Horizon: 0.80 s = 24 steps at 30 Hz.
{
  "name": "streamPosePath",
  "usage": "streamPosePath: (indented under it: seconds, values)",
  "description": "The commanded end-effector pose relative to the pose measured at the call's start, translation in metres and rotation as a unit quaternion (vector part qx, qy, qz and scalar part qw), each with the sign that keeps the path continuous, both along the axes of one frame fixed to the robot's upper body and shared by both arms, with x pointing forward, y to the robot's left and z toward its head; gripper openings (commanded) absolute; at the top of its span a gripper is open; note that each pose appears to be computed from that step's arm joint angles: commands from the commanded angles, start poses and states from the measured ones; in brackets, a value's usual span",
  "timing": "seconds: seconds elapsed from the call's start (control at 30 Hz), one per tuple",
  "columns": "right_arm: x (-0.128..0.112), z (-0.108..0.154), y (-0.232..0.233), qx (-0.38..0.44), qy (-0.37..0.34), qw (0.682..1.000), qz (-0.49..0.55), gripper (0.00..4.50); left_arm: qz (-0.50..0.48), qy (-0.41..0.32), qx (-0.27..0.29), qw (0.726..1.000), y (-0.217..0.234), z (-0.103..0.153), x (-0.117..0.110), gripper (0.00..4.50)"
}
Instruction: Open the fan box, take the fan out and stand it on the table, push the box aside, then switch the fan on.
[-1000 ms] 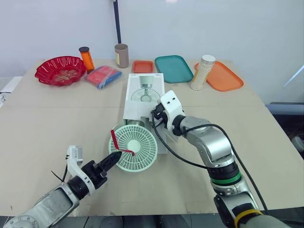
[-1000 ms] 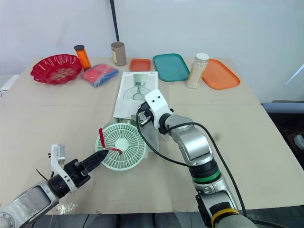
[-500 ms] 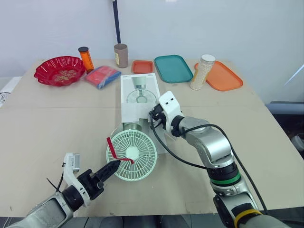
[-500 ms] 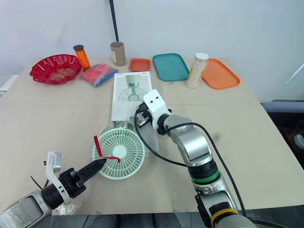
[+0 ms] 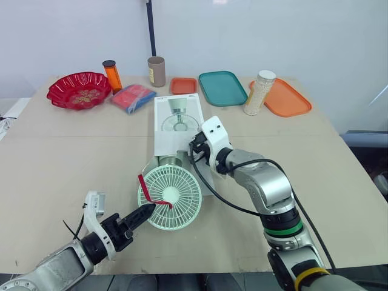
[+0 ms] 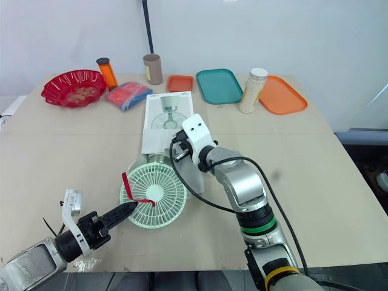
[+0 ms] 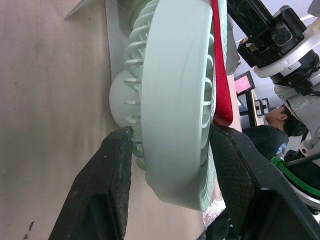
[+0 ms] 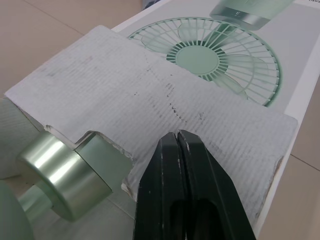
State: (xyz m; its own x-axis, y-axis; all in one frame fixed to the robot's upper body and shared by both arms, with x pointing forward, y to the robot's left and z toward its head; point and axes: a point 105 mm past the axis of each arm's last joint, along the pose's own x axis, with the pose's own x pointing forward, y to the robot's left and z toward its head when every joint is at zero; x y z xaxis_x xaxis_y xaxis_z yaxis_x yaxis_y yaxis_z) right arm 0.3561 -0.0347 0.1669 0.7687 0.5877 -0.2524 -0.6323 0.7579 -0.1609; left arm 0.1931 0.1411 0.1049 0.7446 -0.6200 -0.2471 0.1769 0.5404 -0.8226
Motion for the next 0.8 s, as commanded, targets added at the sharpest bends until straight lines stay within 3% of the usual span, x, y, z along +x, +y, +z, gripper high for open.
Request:
streamPosePath:
  seconds: [0.03, 0.43, 0.77, 0.8]
  values:
    - [0.001, -0.006, 0.003, -0.003, 0.016, 1.000, -0.002, 0.00, 0.008, 0.069, 0.060, 0.996, 0.017, -0.036, -0.012, 2.29]
    - [0.005, -0.004, 0.009, 0.001, 0.012, 1.000, -0.002, 0.00, -0.006, 0.060, 0.059, 0.996, 0.024, -0.035, -0.018, 2.29]
    - [0.004, -0.006, 0.009, 0.000, 0.013, 1.000, -0.001, 0.00, -0.013, 0.064, 0.064, 0.996, 0.038, -0.048, -0.028, 2.29]
    - [0.003, -0.006, 0.009, 0.000, 0.014, 1.000, 0.000, 0.00, -0.010, 0.054, 0.058, 0.997, 0.038, -0.046, -0.025, 2.81]
